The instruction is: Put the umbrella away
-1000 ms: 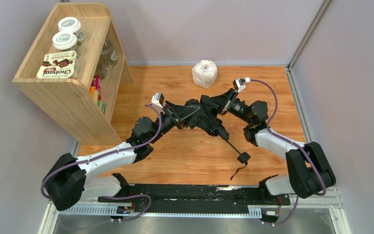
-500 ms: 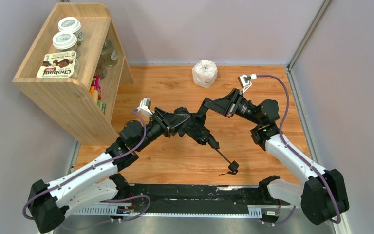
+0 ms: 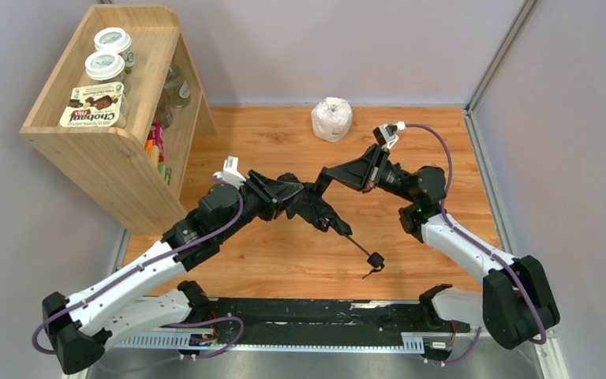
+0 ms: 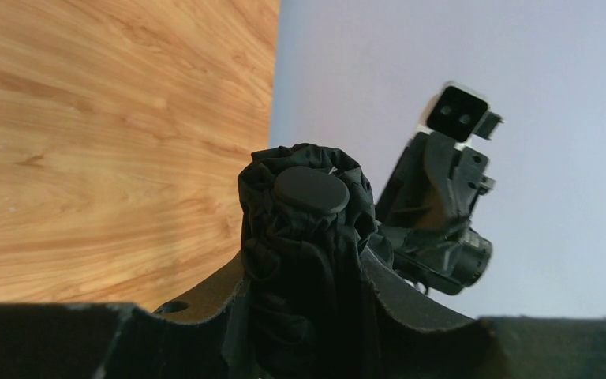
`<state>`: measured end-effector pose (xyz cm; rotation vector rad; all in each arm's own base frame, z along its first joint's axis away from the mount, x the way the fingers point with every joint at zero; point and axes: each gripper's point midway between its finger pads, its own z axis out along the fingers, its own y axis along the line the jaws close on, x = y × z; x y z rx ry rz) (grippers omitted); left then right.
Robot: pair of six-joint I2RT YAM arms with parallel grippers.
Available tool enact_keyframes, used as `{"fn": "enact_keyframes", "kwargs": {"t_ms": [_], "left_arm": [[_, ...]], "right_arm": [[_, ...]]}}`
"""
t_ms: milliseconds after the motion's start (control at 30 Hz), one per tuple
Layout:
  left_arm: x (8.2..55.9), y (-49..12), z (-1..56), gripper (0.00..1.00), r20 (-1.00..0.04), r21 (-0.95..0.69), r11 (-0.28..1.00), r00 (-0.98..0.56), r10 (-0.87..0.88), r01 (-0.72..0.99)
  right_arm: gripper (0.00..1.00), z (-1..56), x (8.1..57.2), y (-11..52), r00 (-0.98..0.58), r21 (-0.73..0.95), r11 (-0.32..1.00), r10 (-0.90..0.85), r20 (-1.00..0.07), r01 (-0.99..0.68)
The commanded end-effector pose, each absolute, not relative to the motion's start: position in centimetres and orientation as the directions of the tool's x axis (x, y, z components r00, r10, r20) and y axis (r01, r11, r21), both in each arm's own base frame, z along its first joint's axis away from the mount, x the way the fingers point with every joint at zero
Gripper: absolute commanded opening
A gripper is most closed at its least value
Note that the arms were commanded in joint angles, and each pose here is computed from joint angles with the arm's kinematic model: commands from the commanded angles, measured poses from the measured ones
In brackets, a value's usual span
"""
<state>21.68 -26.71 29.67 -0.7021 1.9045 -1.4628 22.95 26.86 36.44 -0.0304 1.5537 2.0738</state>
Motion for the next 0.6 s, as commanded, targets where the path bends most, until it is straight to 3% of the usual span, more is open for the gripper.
{"fn": "enact_keyframes", "kwargs": {"t_ms": [0,167,333,400,433,467,533,567], "left_arm": [[21.7,-24.2,20.9,0.0,-0.228,-0.85,0.468,-0.633,-0.74,-0.24],[21.8,-23.4,20.2,0.0,-0.257,-0.836,0.488,-0.606,-0.752,-0.251],[22.1,-25.2,20.6,0.0,-0.246,-0.896,0.421,-0.632,-0.735,-0.141],[21.9,-25.6,21.4,0.0,-0.269,-0.918,0.392,-0.641,-0.719,-0.054],[21.9,-25.9,23.2,0.0,-0.256,-0.95,0.312,-0.629,-0.734,0.022],[21.9,-25.9,24.3,0.0,-0.265,-0.957,0.281,-0.618,-0.74,0.073],[21.8,-25.7,27.1,0.0,-0.28,-0.958,0.187,-0.583,-0.763,0.216],[21.5,-25.6,29.2,0.0,-0.281,-0.95,0.14,-0.568,-0.774,0.279]], "right_arm": [[0.0,38.7,22.2,26.0,-0.808,0.837,-0.204,0.448,-0.382,-0.509],[0.0,36.1,21.0,27.1,-0.807,0.85,-0.106,0.394,-0.44,-0.516],[0.0,30.2,23.5,27.3,-0.761,0.841,0.185,0.36,-0.539,-0.508],[0.0,26.2,24.5,26.4,-0.79,0.822,0.398,0.297,-0.537,-0.409],[0.0,24.5,25.4,25.3,-0.781,0.79,0.5,0.306,-0.545,-0.355],[0.1,23.7,25.6,24.4,-0.775,0.766,0.547,0.302,-0.556,-0.336],[0.75,22.4,26.4,22.6,-0.771,0.758,0.598,0.345,-0.536,-0.26],[0.87,22.3,26.4,22.1,-0.773,0.77,0.592,0.365,-0.519,-0.238]]}}
